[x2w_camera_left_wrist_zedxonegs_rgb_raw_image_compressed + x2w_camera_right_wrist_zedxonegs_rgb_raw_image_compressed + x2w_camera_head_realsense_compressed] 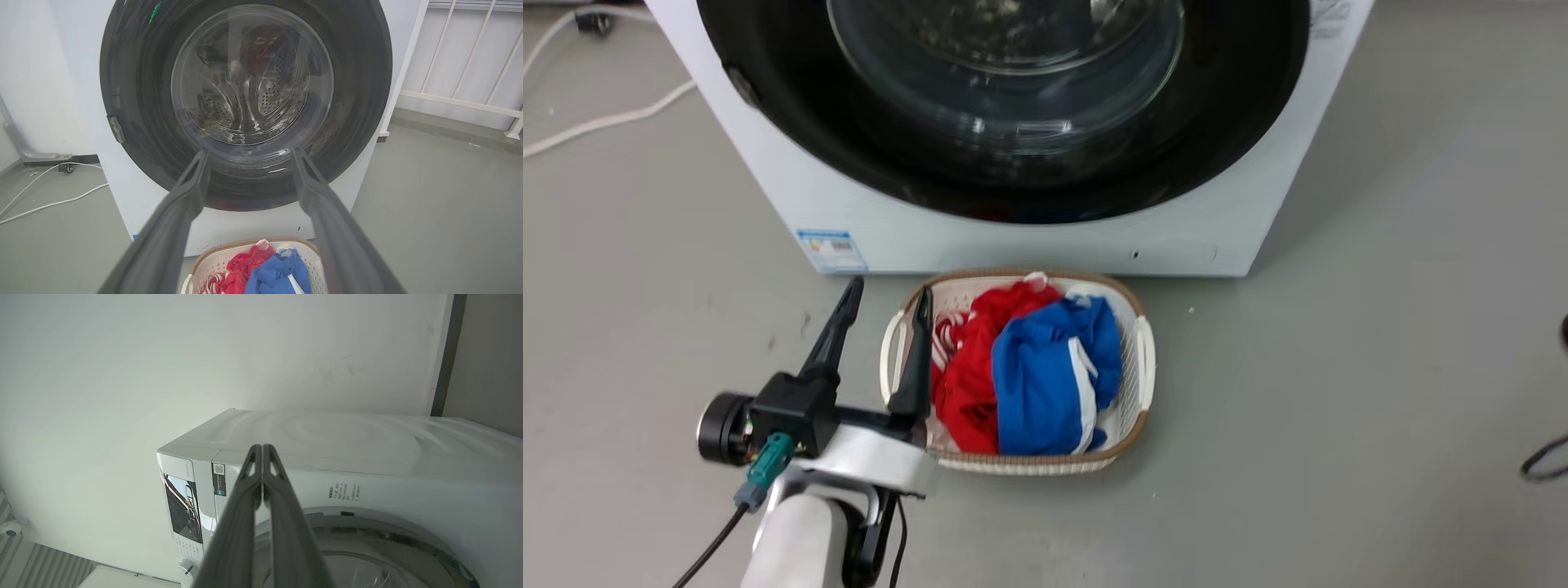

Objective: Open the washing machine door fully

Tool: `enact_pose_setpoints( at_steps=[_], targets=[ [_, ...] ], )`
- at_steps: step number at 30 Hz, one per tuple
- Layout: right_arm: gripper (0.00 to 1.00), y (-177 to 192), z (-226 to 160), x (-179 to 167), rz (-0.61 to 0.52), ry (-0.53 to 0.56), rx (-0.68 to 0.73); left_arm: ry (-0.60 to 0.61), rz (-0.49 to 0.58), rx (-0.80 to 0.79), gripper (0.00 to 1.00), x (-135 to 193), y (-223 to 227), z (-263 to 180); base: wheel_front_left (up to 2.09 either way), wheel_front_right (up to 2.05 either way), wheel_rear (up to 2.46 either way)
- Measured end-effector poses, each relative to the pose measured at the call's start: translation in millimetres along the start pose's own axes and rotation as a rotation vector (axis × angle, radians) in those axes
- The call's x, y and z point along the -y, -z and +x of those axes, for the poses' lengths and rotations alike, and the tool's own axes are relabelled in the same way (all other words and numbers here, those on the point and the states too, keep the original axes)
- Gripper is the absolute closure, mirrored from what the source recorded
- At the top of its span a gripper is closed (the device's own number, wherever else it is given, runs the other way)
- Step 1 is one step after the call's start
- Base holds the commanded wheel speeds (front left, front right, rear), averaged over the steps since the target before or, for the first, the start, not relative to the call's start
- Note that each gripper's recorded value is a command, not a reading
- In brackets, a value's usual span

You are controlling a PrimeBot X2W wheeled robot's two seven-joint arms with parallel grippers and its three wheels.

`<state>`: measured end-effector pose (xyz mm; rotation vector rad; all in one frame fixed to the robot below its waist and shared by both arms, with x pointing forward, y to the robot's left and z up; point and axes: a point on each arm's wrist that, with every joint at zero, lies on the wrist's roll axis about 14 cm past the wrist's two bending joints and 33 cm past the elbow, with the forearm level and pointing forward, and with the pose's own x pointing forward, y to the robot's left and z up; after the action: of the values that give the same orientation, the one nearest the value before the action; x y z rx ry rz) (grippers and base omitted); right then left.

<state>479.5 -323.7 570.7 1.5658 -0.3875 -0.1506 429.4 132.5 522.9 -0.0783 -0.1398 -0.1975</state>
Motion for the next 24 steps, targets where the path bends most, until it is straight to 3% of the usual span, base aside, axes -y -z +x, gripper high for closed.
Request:
enact_pose_setpoints(
  at_steps=[11, 19, 24],
  targets=[
    [1.00, 67.7, 87.3, 14.7, -0.116, 0.045, -0.277, 0.001, 0.004, 0.001, 0.00, -6.6, 12.9, 26.9, 0.00, 0.00, 0.00],
    [1.00, 149.5, 111.8, 40.3, -0.242, 0.120, -0.605, -0.018, 0.008, -0.015, 0.00, -14.9, 23.6, 33.8, 0.00, 0.00, 0.00],
    [1.00, 188.0, 120.9, 50.1, -0.309, 0.145, -0.730, -0.023, 0.009, -0.027, 0.00, -17.3, 30.8, 36.8, 0.00, 0.00, 0.00]
  ],
)
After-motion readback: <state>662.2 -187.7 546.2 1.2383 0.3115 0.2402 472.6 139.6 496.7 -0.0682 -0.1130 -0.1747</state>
